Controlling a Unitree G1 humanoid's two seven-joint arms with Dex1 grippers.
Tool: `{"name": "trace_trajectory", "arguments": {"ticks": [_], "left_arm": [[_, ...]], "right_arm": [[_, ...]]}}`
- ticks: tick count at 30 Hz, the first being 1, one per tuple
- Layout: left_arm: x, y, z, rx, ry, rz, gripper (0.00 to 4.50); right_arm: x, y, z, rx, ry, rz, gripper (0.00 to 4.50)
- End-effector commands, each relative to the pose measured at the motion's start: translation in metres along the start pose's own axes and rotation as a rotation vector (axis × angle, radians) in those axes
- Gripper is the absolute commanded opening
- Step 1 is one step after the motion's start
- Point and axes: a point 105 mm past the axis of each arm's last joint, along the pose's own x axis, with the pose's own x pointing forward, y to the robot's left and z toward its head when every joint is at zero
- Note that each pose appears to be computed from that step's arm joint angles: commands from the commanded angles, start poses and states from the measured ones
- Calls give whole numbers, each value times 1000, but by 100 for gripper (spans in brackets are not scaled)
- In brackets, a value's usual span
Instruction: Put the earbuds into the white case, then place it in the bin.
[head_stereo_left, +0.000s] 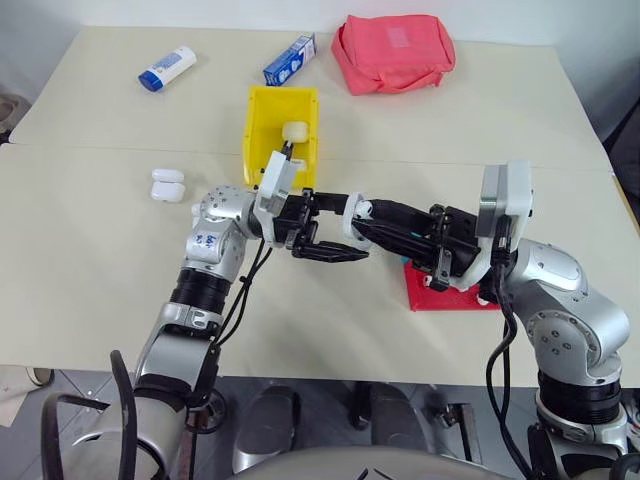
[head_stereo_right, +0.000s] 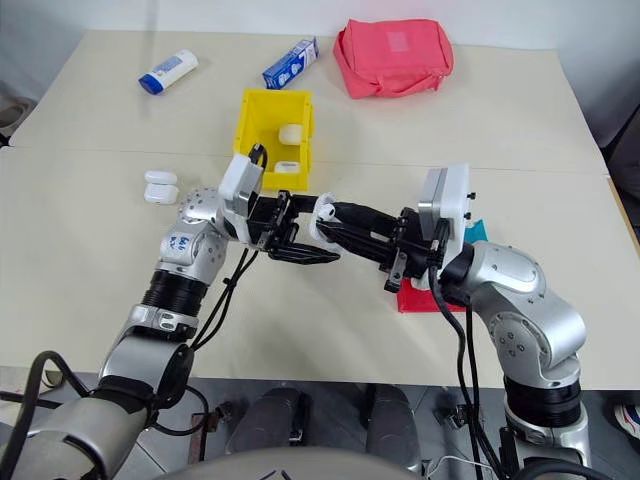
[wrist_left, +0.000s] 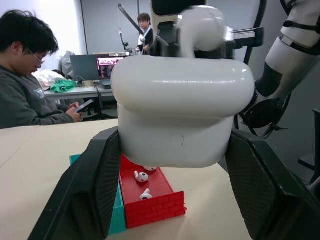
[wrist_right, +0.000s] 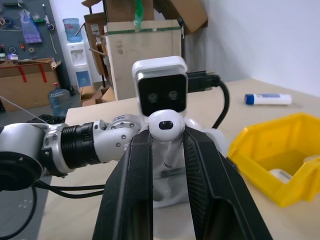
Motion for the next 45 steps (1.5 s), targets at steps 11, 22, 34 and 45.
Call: {"name": "trace_trajectory", "arguments": {"ticks": [11, 22, 34, 45], "left_arm": [[6, -13, 12, 72, -25, -115, 276], [5, -7, 14, 93, -39, -95, 276], [10, -17, 21, 109, -40, -171, 276], [9, -11, 22, 127, -32, -139, 276]], "right_arm": [[-5, -10, -11, -44, 33, 3, 49], [-6, 6, -33, -51, 163, 127, 49], [-9, -14, -42, -66, 219, 147, 49], [-9, -16, -44, -19, 219, 108, 49]]}}
